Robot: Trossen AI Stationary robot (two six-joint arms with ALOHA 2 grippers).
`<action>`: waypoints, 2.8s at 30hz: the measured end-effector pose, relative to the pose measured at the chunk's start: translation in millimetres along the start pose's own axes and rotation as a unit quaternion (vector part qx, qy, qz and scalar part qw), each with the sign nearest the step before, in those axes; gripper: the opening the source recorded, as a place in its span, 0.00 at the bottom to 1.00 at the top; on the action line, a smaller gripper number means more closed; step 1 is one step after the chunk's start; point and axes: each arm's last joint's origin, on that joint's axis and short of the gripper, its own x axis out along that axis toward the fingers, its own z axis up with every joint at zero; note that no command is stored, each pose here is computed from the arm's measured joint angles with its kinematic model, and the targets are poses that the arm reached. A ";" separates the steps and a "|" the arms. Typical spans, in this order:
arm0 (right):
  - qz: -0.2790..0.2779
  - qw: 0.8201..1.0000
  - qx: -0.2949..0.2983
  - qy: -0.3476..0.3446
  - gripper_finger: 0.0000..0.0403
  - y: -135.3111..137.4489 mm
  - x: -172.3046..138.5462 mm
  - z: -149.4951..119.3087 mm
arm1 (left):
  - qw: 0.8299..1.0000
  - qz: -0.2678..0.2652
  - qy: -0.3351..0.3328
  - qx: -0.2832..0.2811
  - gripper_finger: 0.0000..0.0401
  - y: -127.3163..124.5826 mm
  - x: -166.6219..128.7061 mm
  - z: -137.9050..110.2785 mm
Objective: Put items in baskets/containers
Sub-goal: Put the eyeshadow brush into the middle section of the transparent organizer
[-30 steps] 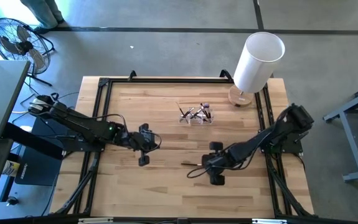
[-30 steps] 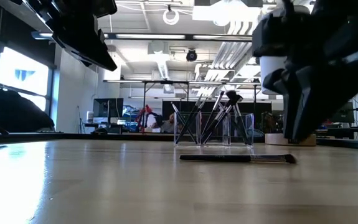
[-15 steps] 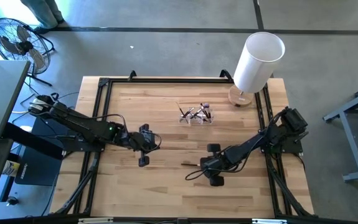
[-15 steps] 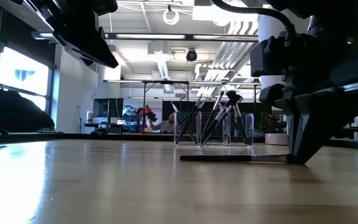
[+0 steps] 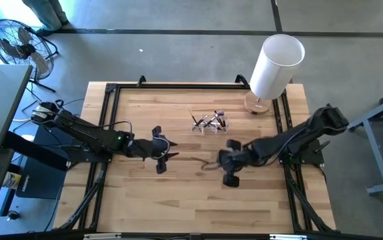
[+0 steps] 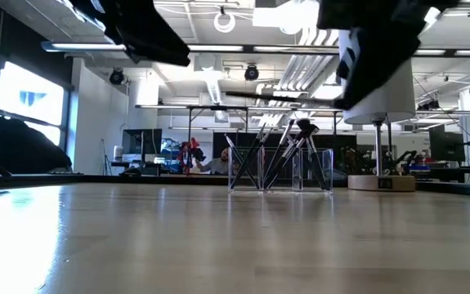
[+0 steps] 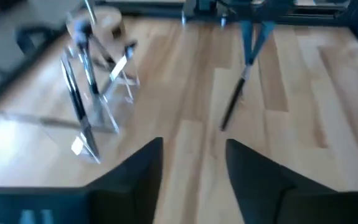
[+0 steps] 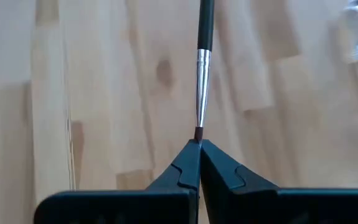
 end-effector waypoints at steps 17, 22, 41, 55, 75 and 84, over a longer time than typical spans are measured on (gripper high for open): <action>-0.027 0.998 0.043 0.047 0.00 -52.8 -40.2 86.7 | 0.925 0.098 0.163 0.328 0.40 -19.4 31.0 52.6; -0.029 0.998 0.037 0.052 0.00 -54.8 -39.5 107.3 | 0.891 0.179 0.207 0.363 0.38 -21.6 58.1 56.3; 0.007 0.999 0.020 0.041 0.00 -50.5 -41.4 116.3 | 0.890 0.170 0.239 0.349 0.05 -11.7 87.2 49.1; -0.028 0.995 0.014 0.100 0.19 -58.1 -49.7 103.3 | 0.942 0.092 0.254 0.199 0.00 2.0 94.9 48.2; 0.065 0.896 0.182 -0.399 0.33 -86.6 -38.0 -59.4 | 0.984 -0.083 -0.054 -0.148 0.00 24.5 115.0 41.5; 0.038 0.830 0.138 -0.539 0.32 -80.5 -52.6 -33.2 | 0.966 -0.104 -0.157 -0.176 0.00 44.6 113.2 77.5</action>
